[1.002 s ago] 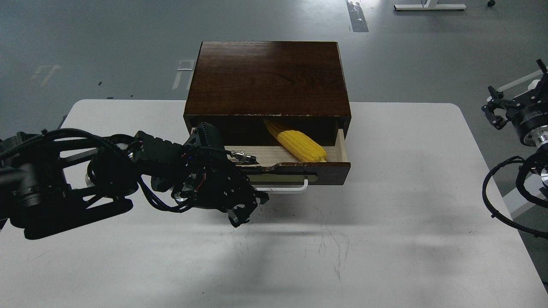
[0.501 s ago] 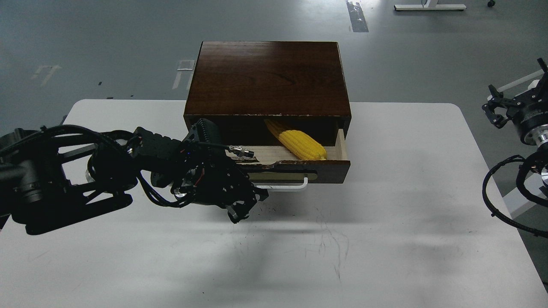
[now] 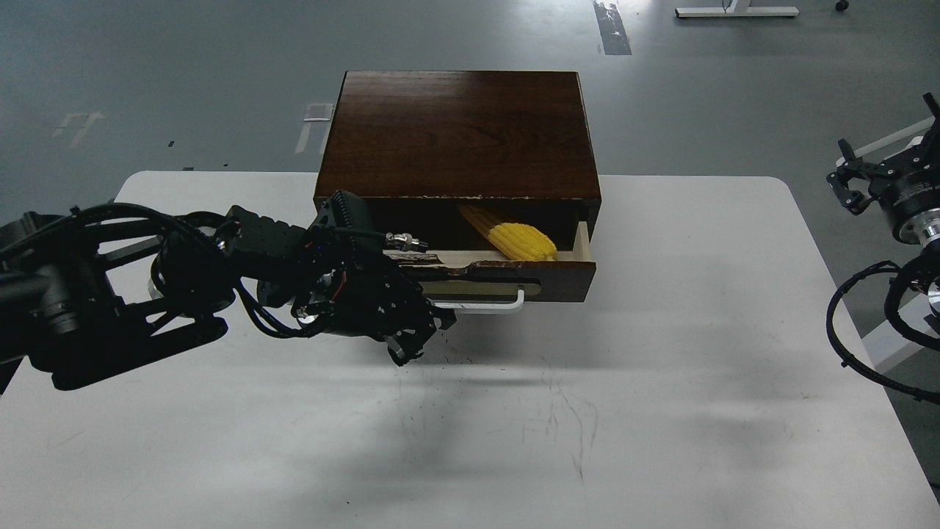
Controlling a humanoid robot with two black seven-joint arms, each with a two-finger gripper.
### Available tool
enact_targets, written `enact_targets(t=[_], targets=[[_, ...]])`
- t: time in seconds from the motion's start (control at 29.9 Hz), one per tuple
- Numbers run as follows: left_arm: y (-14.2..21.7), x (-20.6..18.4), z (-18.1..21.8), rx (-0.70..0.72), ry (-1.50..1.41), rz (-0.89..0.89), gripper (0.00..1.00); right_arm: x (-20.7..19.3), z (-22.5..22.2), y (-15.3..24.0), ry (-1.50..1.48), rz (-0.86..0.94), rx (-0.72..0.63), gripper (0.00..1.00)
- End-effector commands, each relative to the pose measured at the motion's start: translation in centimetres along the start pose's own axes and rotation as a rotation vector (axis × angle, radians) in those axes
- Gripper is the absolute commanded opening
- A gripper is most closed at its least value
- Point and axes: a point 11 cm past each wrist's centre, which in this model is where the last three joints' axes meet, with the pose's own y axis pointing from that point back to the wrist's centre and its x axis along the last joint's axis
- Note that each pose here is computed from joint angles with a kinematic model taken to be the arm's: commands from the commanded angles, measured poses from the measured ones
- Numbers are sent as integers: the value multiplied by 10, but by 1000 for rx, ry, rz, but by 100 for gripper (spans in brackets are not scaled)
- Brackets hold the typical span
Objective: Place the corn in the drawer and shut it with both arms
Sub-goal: 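Push the drawer into the box with the left gripper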
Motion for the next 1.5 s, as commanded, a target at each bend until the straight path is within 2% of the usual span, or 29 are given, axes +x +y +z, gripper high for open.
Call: enact_targets(t=[0.0,0.37,1.47], targets=[[-2,1,-1,1,2,0,0,-3,-3,-2,1,-5,6,100],[-1,2,-22,48,31,-4,0,0,-8,-2,6,-1,15,100],[-11,12,-51,118,69,-5,0,9,-15,1,22,24,30,100]])
